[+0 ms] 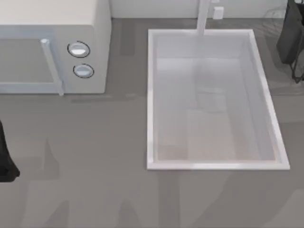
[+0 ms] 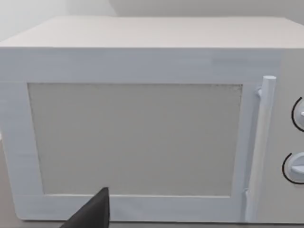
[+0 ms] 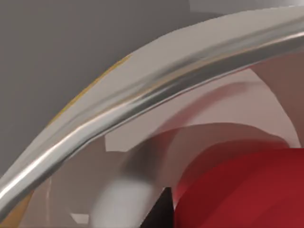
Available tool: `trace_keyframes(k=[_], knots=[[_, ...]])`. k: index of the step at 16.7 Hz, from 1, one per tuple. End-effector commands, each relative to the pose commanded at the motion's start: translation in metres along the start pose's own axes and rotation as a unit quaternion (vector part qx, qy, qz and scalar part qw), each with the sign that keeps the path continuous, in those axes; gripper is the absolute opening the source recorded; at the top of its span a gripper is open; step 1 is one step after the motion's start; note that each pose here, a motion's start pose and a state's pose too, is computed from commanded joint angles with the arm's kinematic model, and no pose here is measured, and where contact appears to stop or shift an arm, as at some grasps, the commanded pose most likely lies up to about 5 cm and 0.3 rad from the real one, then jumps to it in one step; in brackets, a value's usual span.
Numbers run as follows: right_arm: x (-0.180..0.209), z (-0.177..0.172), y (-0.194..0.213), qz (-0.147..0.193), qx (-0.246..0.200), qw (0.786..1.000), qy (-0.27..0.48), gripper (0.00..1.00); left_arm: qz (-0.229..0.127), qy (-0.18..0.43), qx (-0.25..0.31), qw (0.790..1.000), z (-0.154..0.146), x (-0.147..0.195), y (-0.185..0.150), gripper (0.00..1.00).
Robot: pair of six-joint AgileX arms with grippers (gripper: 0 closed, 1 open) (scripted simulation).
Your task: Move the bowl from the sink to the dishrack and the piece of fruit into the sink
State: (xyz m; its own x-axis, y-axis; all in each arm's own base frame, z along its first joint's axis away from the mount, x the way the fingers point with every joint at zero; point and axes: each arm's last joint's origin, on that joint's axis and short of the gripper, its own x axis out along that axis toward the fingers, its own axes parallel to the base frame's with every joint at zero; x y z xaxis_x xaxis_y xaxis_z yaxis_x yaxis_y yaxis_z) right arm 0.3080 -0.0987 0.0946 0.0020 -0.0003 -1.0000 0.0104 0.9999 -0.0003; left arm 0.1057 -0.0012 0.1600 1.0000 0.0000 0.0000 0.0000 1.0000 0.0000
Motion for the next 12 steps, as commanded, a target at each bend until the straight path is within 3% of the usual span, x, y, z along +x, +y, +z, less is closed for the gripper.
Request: trace_keyframes(k=[5,12], knots=[[0.0032,-0.0006,0.0002,0.0,0.0,1.0,0.001,1.0,0.0,0.0,0.0,1.0,0.0,0.0,0.0,1.0],[0.0032,-0.0006,0.0002,0.0,0.0,1.0,0.001,0.47,0.0,0.0,0.0,1.0,0.0,0.0,0.0,1.0]])
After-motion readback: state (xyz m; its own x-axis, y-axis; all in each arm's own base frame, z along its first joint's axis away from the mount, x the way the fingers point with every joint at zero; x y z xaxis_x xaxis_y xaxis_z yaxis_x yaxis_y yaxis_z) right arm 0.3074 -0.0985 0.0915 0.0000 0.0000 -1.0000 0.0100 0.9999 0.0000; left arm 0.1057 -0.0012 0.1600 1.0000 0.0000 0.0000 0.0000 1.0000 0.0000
